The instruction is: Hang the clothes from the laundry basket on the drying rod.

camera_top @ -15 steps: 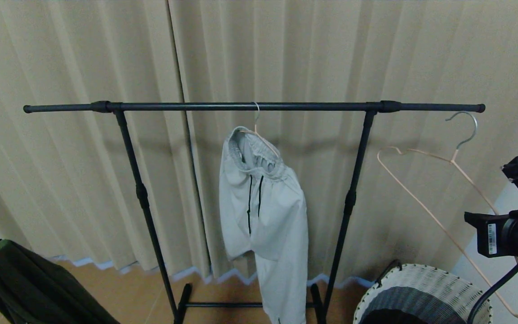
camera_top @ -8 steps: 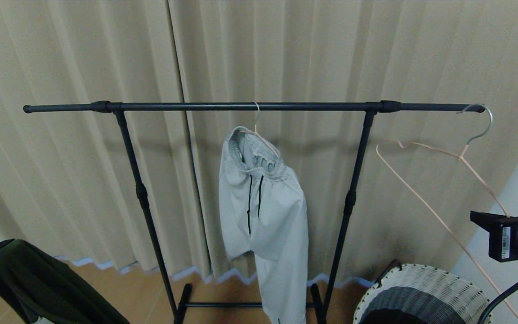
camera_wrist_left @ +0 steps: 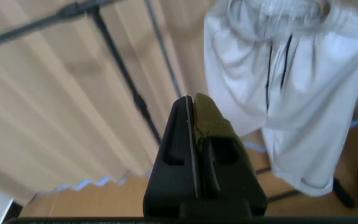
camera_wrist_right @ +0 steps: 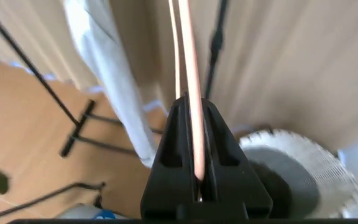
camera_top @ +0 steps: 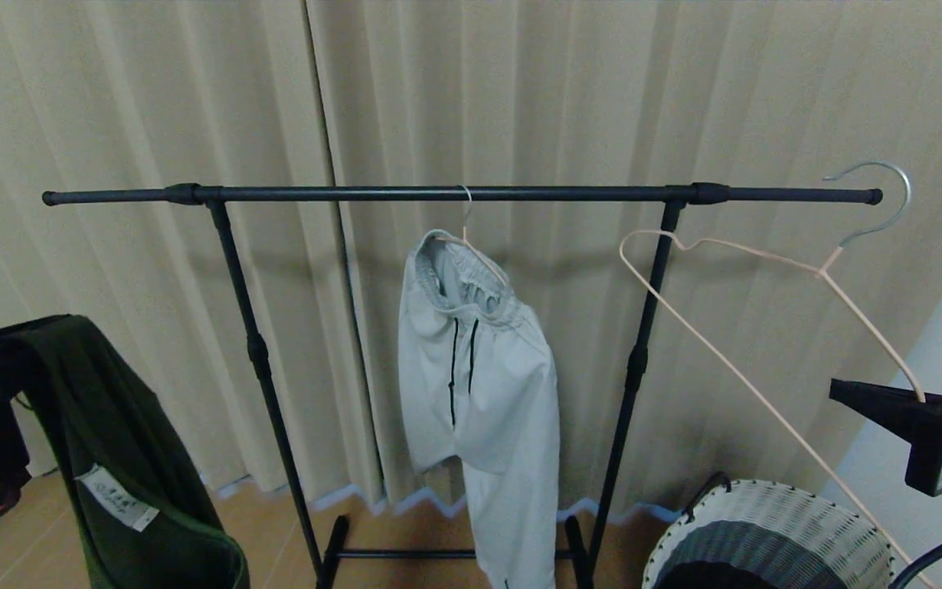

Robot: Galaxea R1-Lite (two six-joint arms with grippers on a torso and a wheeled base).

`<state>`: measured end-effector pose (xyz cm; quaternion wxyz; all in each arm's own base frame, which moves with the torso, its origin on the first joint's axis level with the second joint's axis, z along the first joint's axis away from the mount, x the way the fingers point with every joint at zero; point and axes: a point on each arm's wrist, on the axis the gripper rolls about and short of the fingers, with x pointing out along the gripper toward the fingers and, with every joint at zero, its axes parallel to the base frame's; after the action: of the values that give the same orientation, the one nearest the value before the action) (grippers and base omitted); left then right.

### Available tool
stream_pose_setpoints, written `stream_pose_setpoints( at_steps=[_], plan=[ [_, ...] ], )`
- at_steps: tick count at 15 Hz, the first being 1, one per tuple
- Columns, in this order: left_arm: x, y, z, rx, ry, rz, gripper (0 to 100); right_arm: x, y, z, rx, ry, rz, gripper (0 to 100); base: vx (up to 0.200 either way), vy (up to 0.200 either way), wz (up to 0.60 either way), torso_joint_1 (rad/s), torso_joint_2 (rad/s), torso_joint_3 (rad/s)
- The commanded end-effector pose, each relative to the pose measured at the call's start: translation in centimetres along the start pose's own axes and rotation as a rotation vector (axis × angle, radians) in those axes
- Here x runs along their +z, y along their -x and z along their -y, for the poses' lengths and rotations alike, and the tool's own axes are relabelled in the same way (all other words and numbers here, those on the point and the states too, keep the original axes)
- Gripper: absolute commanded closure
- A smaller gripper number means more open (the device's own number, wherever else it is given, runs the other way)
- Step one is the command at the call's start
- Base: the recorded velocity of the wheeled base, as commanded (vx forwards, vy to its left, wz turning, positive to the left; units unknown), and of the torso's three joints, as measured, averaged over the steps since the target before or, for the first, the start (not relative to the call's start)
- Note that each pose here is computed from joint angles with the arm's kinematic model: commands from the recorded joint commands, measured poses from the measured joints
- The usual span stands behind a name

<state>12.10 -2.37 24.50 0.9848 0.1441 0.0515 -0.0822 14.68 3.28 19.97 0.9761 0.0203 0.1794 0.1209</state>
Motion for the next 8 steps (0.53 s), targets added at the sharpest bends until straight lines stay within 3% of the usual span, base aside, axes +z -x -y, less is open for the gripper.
stream_pose_setpoints(
  at_steps=[1, 4, 5, 7, 8],
  plan=[
    [1.8, -2.8, 0.3, -0.015, -0.006, -0.027, 100, 0.1, -0.1, -0.3, 0.037, 0.001, 0.011, 100, 0.0, 0.0, 0.0, 0.0, 0.0, 0.0],
    [4.1, -6.8, 2.4, 0.003, -0.007, -0.065, 100, 0.7, -1.2, -2.4, 0.235, 0.013, -0.019, 100, 0.0, 0.0, 0.0, 0.0, 0.0, 0.0],
    [4.1, -6.8, 2.4, 0.003, -0.007, -0.065, 100, 0.7, -1.2, -2.4, 0.235, 0.013, -0.019, 100, 0.0, 0.0, 0.0, 0.0, 0.0, 0.0],
    [5.0, -10.7, 4.2, 0.054, 0.005, -0.116, 100, 0.9, -2.1, -5.1, 0.374, -0.023, -0.053, 100, 0.0, 0.0, 0.0, 0.0, 0.0, 0.0],
    [5.0, -10.7, 4.2, 0.054, 0.005, -0.116, 100, 0.9, -2.1, -5.1, 0.374, -0.023, -0.053, 100, 0.0, 0.0, 0.0, 0.0, 0.0, 0.0]
  ],
)
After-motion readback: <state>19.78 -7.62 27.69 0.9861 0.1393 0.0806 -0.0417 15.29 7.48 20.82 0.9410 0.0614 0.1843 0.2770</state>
